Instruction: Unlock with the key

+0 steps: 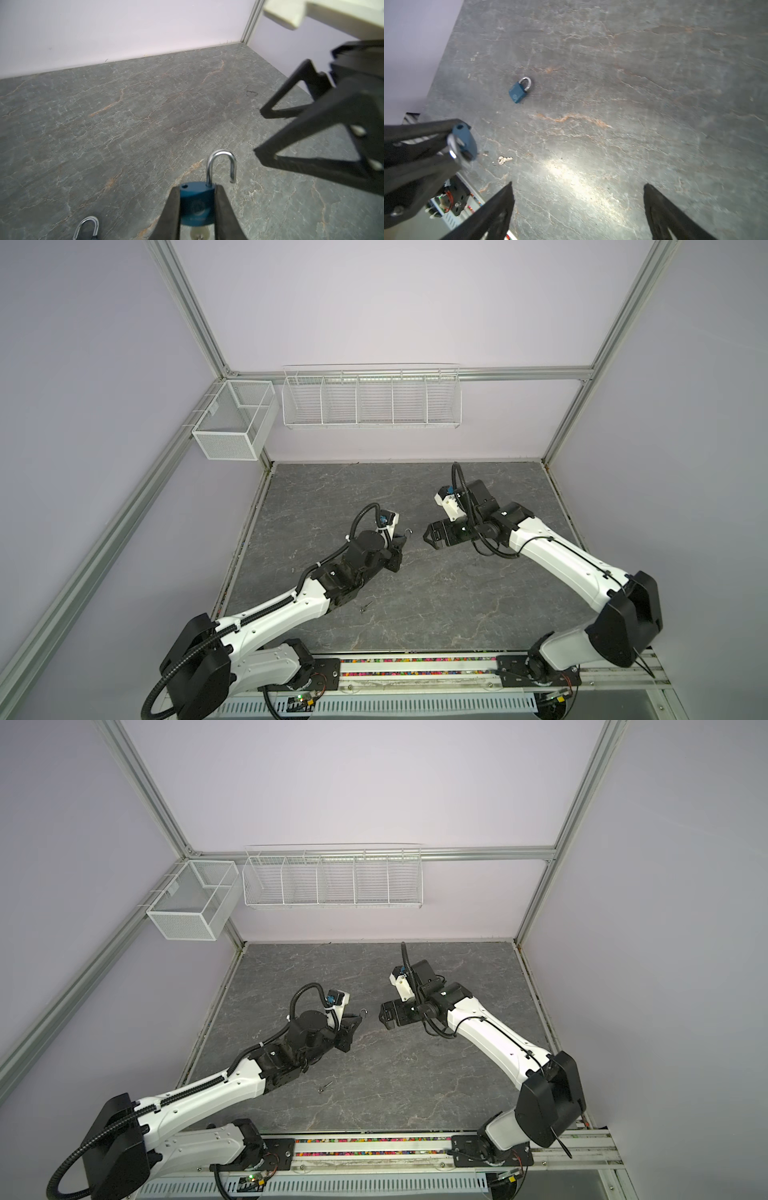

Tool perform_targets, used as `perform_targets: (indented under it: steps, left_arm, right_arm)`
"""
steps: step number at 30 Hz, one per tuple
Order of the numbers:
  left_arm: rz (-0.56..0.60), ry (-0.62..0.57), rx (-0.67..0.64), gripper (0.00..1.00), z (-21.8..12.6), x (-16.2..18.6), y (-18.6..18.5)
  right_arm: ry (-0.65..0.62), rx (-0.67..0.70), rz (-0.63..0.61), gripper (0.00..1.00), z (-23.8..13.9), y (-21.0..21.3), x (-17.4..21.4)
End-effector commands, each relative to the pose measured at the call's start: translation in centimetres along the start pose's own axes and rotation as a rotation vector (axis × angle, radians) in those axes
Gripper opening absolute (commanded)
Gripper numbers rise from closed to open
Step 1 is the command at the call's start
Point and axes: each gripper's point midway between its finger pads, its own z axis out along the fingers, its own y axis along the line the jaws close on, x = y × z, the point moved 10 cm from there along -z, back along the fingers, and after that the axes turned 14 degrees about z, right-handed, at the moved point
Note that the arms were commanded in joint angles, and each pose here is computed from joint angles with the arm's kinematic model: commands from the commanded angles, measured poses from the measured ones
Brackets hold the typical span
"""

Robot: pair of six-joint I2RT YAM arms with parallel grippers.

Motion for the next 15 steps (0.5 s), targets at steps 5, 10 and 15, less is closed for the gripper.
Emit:
perform_targets:
  steps: [5,10,15]
  left_arm:
    - [-0.133,0.227,-0.225,0.0,3.7,0.5,1.0]
    - [-0.197,0.358,-0.276,0.0,7.2,1.0,1.3]
    - [-0.298,0.414,-0.263,0.0,10.2,2.3,2.1]
  right_arm:
    - [-0.111,0.036,0.12,0.98,-1.0,-1.9,1.9]
    - [-0.113,0.044,0.158,0.98,-0.7,-2.8,3.3]
    - [-0.138,0.053,0.173,0.99,-1.2,-3.2,3.8]
